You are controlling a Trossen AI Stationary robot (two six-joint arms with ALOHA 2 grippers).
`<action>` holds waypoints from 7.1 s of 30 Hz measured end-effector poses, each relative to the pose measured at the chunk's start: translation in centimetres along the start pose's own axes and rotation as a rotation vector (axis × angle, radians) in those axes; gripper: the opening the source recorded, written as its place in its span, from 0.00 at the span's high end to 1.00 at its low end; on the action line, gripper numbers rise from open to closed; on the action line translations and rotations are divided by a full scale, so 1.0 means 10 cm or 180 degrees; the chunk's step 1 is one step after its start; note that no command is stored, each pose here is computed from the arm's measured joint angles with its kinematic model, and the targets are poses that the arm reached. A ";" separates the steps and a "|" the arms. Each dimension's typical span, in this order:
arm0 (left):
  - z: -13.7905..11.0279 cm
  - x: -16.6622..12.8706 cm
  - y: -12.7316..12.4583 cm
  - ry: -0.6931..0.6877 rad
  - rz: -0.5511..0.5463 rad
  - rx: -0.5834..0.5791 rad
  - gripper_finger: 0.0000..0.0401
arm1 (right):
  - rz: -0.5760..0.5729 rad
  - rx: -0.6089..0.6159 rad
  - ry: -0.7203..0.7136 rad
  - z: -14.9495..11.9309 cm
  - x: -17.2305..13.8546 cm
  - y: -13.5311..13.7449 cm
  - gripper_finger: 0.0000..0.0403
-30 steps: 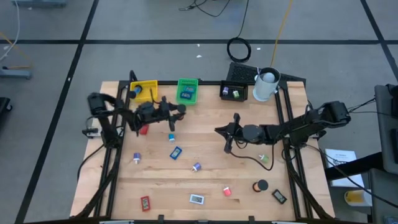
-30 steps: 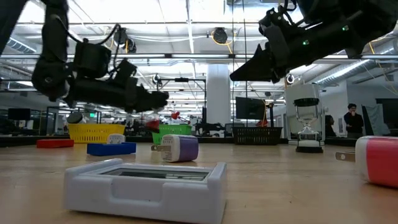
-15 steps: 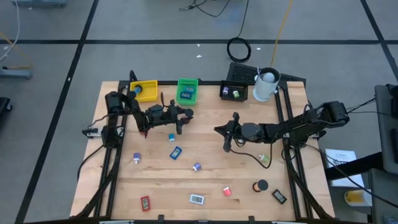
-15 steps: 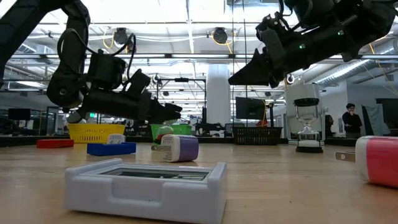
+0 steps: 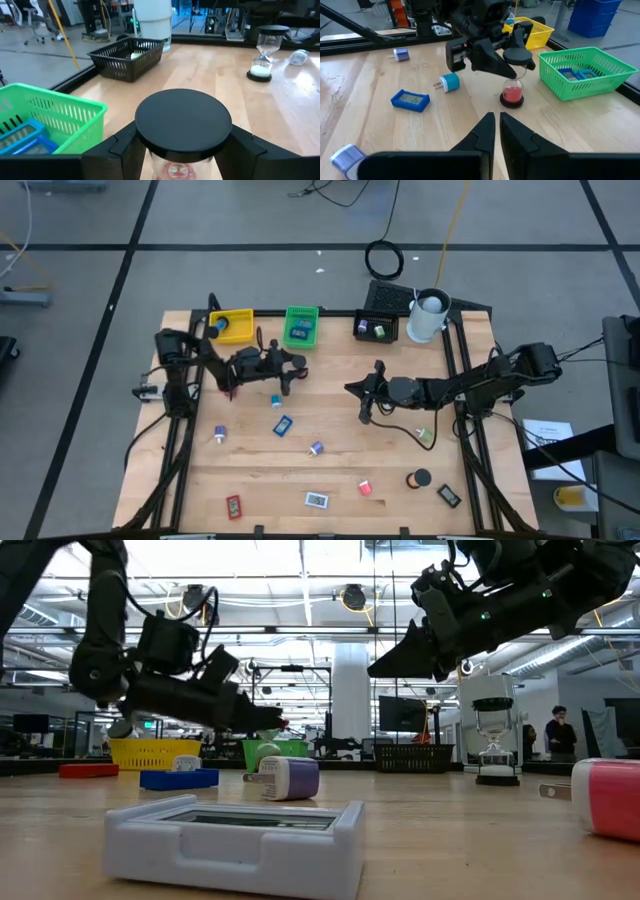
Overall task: Pick & Place Office items
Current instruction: Remove the red sand timer from the yellow bin, then remove the blue sand timer from the yellow bin
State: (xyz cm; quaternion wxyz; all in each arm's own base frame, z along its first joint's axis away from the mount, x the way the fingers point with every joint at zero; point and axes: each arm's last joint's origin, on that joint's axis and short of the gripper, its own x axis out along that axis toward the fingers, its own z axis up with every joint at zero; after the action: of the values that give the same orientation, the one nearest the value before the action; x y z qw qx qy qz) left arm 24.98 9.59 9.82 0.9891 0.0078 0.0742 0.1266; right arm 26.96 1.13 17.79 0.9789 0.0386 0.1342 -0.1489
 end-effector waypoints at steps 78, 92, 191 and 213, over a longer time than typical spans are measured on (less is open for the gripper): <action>1.46 -1.09 1.08 0.3931 0.2645 -0.0991 0.26 | 0.0025 -0.0085 0.0018 -0.01 -0.01 0.02 0.94; 1.05 -0.93 1.39 0.4616 0.2802 -0.1004 0.24 | 0.0023 -0.0097 0.0018 -0.01 -0.01 0.02 0.94; 0.97 -0.49 1.70 0.4154 0.2058 -0.0445 0.70 | 0.0022 -0.0123 0.0018 -0.01 -0.01 0.02 0.94; 0.37 -0.38 1.99 0.4486 0.1524 -0.0617 0.55 | 0.0023 -0.0134 0.0020 -0.01 -0.01 0.02 0.94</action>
State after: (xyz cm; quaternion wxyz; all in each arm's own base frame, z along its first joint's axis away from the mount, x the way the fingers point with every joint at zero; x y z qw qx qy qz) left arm 16.92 27.92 14.72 0.6490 -0.1463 0.6749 0.3192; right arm 26.95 1.32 17.75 0.9796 0.0191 0.1403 -0.1423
